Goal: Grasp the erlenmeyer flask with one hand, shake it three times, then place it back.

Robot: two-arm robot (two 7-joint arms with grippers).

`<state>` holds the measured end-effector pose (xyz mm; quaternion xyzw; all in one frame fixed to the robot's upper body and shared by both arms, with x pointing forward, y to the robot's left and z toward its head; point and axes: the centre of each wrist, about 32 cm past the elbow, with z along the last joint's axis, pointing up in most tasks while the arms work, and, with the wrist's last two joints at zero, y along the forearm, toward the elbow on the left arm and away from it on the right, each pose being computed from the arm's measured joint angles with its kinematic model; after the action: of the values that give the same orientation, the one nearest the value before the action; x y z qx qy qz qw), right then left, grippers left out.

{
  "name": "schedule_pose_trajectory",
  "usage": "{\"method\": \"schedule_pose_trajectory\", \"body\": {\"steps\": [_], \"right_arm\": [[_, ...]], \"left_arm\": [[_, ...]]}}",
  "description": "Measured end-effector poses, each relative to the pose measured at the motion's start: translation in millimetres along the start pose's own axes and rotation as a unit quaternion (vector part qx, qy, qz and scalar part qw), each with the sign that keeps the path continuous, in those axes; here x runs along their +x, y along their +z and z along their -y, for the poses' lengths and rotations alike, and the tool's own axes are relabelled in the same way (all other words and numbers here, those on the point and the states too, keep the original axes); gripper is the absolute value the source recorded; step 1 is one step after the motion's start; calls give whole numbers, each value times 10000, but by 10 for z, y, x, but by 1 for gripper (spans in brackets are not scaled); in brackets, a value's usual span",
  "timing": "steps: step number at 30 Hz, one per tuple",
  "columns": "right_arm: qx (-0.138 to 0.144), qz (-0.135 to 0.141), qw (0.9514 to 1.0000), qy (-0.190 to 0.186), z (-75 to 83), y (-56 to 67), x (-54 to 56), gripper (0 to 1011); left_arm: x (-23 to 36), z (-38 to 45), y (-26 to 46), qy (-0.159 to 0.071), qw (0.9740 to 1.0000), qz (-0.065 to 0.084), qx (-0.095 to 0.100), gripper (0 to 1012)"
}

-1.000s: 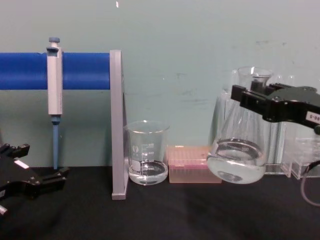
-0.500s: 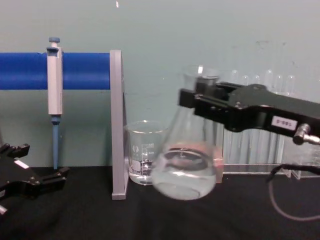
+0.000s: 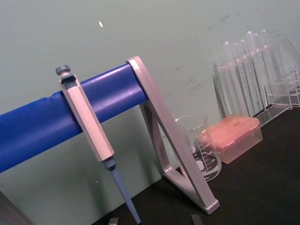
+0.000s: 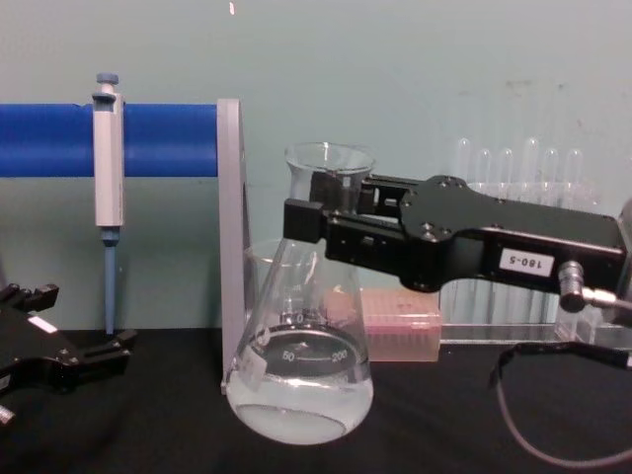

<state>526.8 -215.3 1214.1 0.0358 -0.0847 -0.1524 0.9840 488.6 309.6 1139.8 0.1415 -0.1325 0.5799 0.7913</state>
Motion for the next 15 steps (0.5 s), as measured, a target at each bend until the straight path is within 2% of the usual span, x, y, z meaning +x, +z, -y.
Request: {"method": "schedule_pose_trajectory", "body": {"steps": [5,10,15], "right_arm": [[49,-12,9999,-121,8,-14,-11,456],[173,14,9985,-514,51,-34,-23,456],[252,31,9931,-1142,149,-49,-22,456]], "left_arm": [[0,0,0,0,10000,0,0,1001],[0,0,0,0,10000,0,0,1001],[0,0,0,0,10000,0,0,1001]]}}
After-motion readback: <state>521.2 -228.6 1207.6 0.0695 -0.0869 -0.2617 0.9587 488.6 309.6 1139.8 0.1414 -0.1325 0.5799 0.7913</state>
